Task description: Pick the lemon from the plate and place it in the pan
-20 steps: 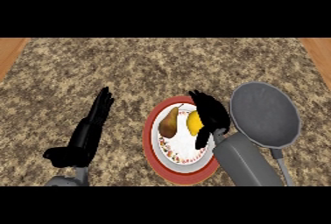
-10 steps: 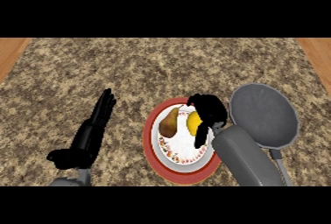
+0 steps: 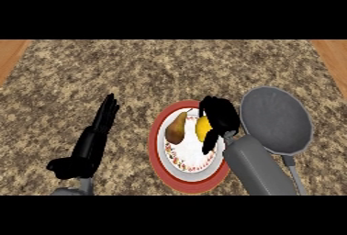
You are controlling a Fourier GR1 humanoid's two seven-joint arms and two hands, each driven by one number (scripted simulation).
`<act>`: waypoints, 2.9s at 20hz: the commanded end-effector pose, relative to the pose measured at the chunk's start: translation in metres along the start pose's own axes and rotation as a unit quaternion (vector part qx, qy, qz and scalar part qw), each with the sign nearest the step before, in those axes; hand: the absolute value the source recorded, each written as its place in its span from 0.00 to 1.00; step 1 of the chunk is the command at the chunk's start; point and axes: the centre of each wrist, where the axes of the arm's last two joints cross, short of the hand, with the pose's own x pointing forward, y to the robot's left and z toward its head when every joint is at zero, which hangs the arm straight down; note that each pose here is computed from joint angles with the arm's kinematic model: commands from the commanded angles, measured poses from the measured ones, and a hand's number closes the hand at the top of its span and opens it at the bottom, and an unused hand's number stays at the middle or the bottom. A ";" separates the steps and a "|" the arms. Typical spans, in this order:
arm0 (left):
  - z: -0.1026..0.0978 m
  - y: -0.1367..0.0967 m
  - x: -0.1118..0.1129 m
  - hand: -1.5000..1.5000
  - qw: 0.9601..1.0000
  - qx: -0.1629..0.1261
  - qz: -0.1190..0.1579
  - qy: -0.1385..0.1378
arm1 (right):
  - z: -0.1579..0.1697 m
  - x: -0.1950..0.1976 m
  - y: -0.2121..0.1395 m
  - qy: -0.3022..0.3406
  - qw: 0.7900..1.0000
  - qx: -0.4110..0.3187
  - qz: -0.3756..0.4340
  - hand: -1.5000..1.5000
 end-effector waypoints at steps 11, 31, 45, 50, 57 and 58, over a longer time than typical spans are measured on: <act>-0.006 -0.004 -0.003 0.50 1.000 -0.007 0.006 0.005 | 0.083 0.132 -0.030 0.147 0.957 -0.227 -0.101 1.00; -0.003 0.007 0.007 0.50 1.000 0.002 0.007 -0.001 | 0.080 0.013 -0.062 0.255 0.853 -0.407 -0.204 1.00; -0.009 -0.015 -0.001 0.50 1.000 -0.006 0.015 0.002 | 0.044 -0.144 -0.042 0.306 0.787 -0.512 -0.157 1.00; -0.011 0.002 -0.005 0.50 1.000 -0.005 0.005 0.009 | 0.018 -0.168 -0.052 0.302 0.790 -0.509 -0.158 1.00; -0.012 -0.007 0.003 0.50 1.000 -0.022 0.009 -0.005 | 0.011 -0.188 -0.040 0.342 0.872 -0.251 -0.245 0.00; -0.017 0.000 0.006 0.50 1.000 -0.013 0.010 0.000 | 0.007 -0.182 -0.047 0.315 0.872 -0.245 -0.284 0.00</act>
